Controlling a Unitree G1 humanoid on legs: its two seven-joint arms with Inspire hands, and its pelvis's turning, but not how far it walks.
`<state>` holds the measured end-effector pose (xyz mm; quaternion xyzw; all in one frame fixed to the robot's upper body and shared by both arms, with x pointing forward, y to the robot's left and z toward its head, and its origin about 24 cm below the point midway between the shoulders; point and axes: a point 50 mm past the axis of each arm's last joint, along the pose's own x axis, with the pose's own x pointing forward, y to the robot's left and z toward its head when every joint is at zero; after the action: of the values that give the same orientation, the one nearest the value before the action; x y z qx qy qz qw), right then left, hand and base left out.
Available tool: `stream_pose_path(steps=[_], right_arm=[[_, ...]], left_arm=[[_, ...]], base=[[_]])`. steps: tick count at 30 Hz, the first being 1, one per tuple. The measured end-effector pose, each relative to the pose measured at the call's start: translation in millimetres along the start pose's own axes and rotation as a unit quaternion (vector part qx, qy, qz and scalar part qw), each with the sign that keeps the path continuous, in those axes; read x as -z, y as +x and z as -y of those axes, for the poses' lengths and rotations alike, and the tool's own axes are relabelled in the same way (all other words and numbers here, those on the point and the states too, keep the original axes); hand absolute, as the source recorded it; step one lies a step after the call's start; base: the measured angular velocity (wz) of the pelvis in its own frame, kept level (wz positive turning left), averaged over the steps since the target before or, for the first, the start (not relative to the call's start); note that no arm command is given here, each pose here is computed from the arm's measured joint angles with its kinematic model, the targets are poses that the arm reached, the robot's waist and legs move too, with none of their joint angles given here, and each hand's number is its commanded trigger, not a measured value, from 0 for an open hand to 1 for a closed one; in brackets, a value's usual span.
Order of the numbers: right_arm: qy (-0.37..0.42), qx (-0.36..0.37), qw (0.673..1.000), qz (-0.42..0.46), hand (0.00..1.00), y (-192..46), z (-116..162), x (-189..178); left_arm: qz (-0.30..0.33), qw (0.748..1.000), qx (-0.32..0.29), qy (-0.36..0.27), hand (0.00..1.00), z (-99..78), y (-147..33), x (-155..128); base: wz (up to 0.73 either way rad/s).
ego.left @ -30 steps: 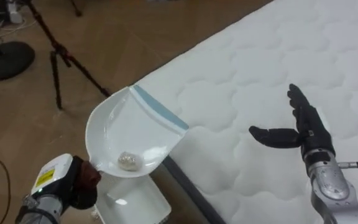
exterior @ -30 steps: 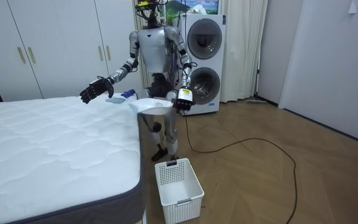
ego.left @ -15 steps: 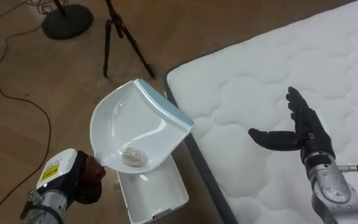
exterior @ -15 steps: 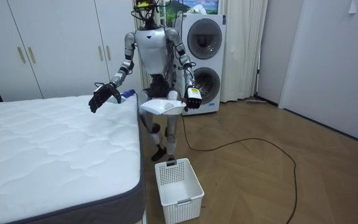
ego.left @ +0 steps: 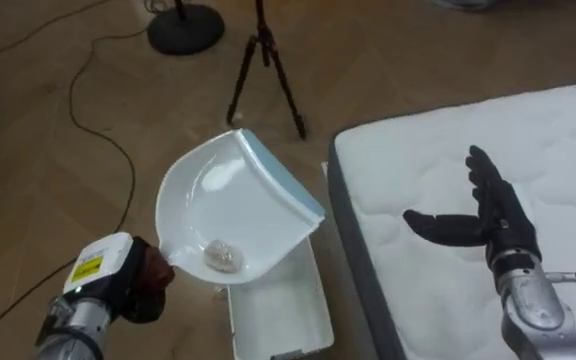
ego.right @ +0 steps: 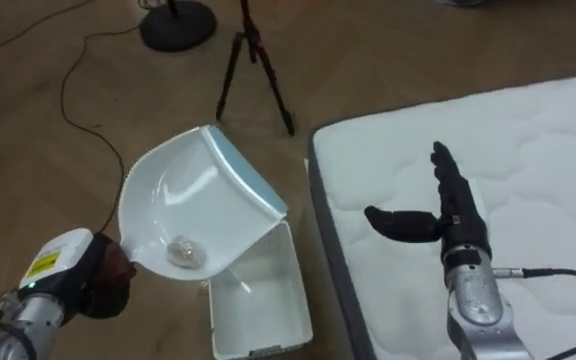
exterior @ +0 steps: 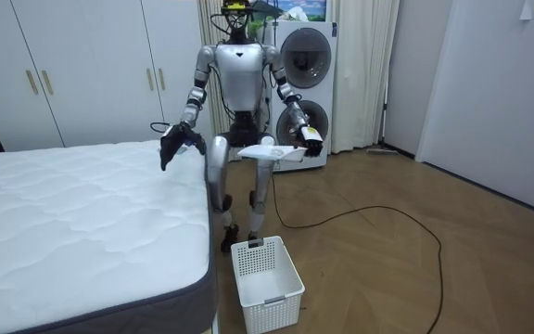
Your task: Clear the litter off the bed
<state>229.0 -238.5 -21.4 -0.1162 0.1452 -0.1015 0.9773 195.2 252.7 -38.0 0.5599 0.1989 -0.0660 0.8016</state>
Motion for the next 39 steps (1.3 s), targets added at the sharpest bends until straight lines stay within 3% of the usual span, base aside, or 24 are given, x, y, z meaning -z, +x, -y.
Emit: stream_pose_path(steps=[6, 13, 17, 28, 33, 39], right_arm=[[0.011, 0.007, 1.000, 0.006, 0.00, 1, 4, 1], [-0.007, 0.000, 1.000, 0.001, 0.00, 2, 7, 5], [-0.011, 0.012, 1.000, -0.020, 0.00, 2, 13, 14], [-0.029, -0.003, 0.999, -0.028, 0.00, 7, 7, 16], [-0.036, -0.014, 0.999, -0.020, 0.00, 11, 3, 12], [-0.054, -0.022, 0.998, -0.031, 0.00, 13, 0, 19]], left_arm=[[-0.004, 0.999, -0.008, 0.032, 1.00, -12.9, 0.1, 12], [-0.050, 0.998, 0.007, 0.036, 1.00, -6.8, -1.8, 29], [-0.018, 0.998, -0.020, 0.049, 1.00, -22.6, 13.2, 13], [-0.037, 0.996, 0.002, 0.078, 1.00, -13.1, 15.2, 26], [-0.026, 0.994, -0.011, 0.105, 1.00, -29.8, 22.4, 26], [0.001, 0.990, -0.009, 0.139, 1.00, -34.7, 32.5, 17]], base=[[0.75], [0.09], [0.66], [0.00], [0.00], [-0.05]])
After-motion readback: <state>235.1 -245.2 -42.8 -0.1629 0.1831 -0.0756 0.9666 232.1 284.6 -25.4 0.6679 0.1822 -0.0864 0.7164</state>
